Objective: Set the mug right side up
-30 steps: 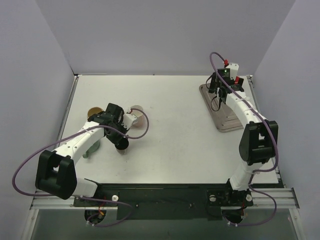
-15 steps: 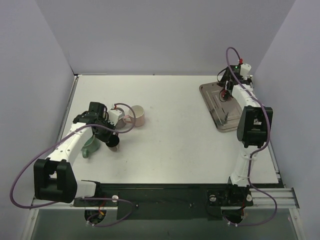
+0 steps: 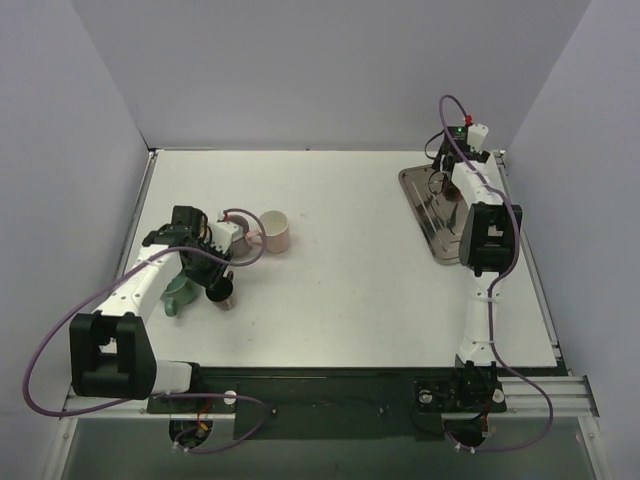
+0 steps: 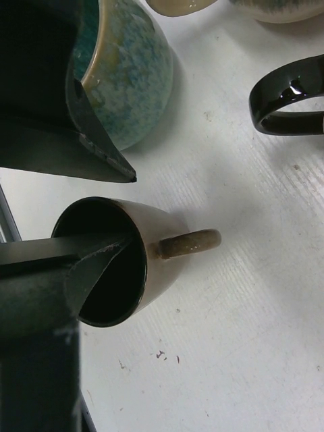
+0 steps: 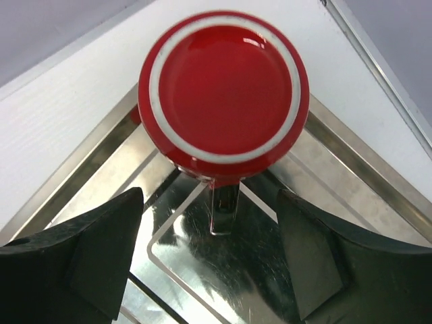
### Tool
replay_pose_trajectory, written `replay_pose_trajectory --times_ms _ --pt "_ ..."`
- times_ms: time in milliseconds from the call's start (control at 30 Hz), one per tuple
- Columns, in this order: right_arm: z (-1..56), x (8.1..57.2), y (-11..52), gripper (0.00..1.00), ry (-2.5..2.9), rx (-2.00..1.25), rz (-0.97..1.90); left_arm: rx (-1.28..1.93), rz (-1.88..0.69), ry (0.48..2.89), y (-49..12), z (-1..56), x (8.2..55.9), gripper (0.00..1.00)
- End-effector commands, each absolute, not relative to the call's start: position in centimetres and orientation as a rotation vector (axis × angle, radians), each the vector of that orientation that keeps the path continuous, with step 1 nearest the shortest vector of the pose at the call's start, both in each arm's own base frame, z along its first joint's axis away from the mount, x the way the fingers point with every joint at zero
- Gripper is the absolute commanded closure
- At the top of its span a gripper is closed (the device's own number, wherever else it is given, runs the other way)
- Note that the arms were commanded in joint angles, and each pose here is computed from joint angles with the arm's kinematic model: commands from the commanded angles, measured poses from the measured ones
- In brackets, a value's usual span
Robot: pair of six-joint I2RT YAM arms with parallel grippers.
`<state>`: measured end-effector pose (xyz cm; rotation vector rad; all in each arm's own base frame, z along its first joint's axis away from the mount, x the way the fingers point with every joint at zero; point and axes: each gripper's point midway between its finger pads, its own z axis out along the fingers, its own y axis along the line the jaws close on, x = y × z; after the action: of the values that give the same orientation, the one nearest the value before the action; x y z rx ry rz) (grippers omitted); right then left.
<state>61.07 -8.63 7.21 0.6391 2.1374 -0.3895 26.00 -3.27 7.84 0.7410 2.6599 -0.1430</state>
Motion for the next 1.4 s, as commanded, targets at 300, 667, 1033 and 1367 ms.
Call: replay_pose_trajectory --times_ms 300,667,1033,1367 --pt "8.4 61.9 -10.5 0.53 2.183 0.682 -0.357 0.741 -0.13 2.47 -3.8 13.5 28.1 0.54" --pt "5.7 59.2 -10.6 1.0 2.323 0.708 -0.291 0.753 -0.116 2.395 -3.8 16.0 27.8 0.54" --pt "11.7 57.5 -6.9 1.0 2.229 0.64 0.001 0.764 -0.195 2.371 -4.9 17.0 27.1 0.54" --pt "14.4 51.8 -2.7 1.0 2.088 0.673 0.255 0.765 -0.334 2.327 -6.9 18.8 27.1 0.53"
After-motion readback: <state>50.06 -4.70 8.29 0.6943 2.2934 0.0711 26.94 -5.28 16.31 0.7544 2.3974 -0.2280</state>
